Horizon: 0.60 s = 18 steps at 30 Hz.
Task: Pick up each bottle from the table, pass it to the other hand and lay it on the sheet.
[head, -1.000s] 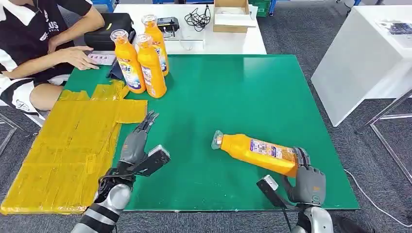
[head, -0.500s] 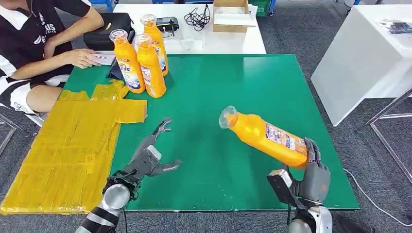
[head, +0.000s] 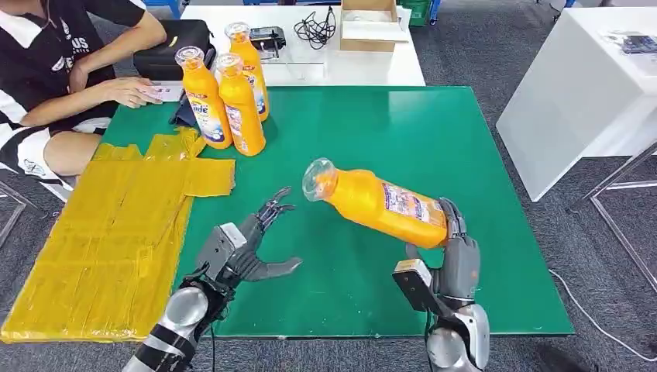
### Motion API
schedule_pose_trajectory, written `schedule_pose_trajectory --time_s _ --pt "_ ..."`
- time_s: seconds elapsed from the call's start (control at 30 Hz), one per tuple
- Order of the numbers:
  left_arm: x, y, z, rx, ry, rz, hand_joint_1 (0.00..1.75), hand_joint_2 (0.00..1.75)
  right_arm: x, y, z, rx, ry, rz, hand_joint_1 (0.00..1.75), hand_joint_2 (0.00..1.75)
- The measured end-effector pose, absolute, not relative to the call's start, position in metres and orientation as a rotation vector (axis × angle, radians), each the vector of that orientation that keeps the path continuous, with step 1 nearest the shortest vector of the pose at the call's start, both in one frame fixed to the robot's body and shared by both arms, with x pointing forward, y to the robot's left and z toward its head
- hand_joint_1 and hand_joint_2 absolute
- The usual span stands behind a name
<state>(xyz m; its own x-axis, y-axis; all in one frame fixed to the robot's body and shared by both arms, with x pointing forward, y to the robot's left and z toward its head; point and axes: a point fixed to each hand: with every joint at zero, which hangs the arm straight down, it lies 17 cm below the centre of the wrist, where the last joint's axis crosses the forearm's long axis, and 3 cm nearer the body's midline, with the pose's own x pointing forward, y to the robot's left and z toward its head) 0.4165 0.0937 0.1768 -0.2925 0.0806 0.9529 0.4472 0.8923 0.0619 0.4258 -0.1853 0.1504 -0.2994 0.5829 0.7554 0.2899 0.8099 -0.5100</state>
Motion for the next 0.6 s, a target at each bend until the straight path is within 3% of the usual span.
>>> schedule_pose_trajectory --time_s 0.6 --pt "0.425 0.084 0.22 -0.575 -1.899 -0.192 0.0 1.75 0.422 -0.026 0.127 -0.324 -1.921 0.601 1.75 1.75"
